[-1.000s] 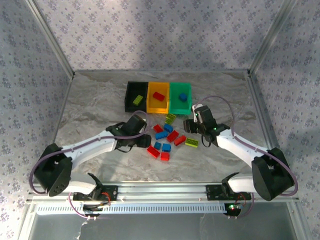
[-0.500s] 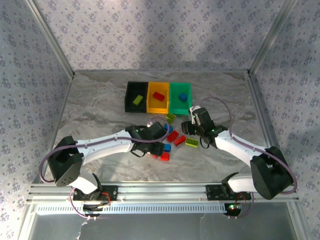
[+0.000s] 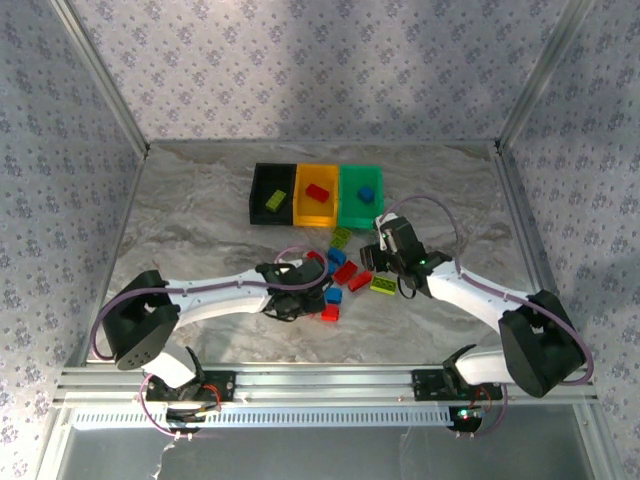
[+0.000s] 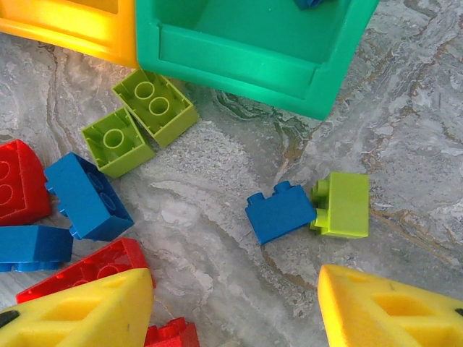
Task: Sort the legos into containers by color
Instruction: Pick up the lego from the middle-left of the table.
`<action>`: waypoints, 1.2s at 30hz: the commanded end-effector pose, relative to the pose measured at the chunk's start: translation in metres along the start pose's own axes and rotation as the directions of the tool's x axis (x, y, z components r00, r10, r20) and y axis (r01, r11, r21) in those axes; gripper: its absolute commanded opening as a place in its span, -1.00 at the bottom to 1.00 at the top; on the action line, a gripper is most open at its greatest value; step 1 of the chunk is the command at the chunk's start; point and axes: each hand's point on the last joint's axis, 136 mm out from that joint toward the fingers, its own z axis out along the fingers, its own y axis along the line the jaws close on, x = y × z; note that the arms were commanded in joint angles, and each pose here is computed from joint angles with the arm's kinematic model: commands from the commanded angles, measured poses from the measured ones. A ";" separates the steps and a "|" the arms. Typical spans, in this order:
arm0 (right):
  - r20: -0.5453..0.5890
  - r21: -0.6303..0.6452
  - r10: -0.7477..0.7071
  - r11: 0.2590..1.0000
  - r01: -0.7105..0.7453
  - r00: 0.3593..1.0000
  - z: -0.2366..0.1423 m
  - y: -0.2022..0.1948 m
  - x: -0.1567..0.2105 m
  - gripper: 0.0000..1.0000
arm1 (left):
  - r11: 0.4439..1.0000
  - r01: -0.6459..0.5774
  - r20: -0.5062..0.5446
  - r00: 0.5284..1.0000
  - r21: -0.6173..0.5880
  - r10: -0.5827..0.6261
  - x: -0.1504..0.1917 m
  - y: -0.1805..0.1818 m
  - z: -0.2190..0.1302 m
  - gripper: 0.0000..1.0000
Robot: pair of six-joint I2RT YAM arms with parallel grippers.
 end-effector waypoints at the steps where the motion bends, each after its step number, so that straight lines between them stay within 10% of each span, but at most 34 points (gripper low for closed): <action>1: 0.002 0.018 -0.023 1.000 0.023 1.000 0.001 0.000 -0.002 0.27 | 0.991 0.131 0.034 0.991 -0.026 -0.130 -0.007 -0.006 -0.001 0.35; 15: 0.001 0.029 -0.040 0.999 0.040 0.999 0.001 0.001 -0.001 0.28 | 0.963 0.229 -0.021 0.972 -0.145 -0.234 0.003 -0.007 0.020 0.31; 24: 0.002 0.033 -0.045 0.998 0.045 0.999 0.002 0.001 -0.002 0.28 | 0.961 0.211 0.052 0.977 -0.179 -0.205 -0.003 0.017 -0.002 -0.34; 36: -0.003 0.011 -0.025 1.000 0.025 1.000 0.004 0.006 -0.002 0.28 | 0.993 -0.072 0.307 0.947 -0.093 0.097 -0.082 -0.011 -0.075 -0.46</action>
